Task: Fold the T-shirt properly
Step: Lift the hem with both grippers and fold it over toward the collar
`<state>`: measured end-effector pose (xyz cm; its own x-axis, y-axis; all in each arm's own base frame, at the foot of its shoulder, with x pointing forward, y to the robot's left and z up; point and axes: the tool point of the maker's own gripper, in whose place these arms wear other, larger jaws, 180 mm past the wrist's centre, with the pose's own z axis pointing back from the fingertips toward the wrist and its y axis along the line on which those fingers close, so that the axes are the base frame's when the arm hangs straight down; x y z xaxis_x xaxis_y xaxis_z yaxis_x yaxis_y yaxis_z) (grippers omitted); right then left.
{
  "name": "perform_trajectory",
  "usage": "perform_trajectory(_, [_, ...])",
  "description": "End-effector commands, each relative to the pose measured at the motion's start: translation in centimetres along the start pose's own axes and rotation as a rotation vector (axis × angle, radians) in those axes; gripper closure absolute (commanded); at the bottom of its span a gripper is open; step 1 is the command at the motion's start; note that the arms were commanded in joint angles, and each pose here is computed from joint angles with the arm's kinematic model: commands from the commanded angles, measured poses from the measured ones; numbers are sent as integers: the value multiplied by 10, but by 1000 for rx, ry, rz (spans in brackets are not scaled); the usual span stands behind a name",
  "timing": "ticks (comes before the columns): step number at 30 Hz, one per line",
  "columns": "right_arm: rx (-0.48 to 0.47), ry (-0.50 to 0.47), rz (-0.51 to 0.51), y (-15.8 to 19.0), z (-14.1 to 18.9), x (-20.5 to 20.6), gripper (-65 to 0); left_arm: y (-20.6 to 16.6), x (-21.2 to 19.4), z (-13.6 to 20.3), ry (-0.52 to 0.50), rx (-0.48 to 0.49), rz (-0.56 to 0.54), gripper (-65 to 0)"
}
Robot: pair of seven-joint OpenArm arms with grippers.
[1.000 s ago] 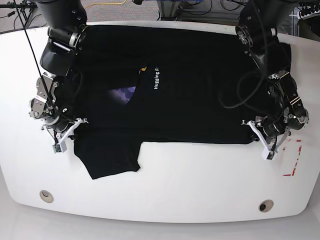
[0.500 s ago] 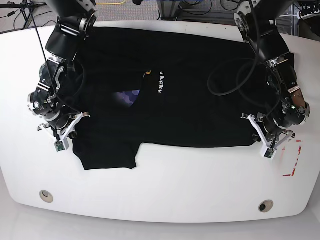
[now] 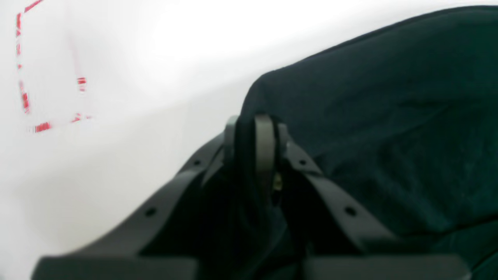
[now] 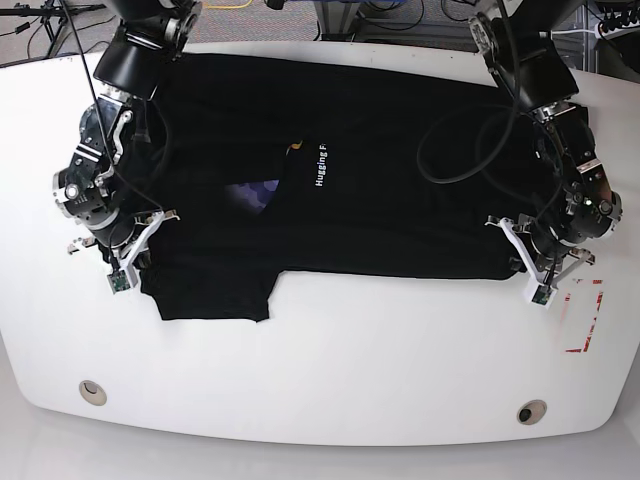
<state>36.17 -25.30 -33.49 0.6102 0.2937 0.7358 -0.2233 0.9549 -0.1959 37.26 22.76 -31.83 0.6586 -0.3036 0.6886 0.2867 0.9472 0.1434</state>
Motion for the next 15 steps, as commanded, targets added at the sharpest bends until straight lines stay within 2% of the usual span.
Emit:
perform_trajectory(1, [-48, -62, 38, -12, 16, 25, 0, 10, 24, 14, -79, 40, -28, -36])
perform_trajectory(9, [-136, -13, 116, -18, 52, 30, -2, 8, 27, 34, -112, 82, -73, -33])
perform_trajectory(15, [-166, 37, 148, -16, 69, 19, -2, 3, 18, 41, -104, 92, -92, -32])
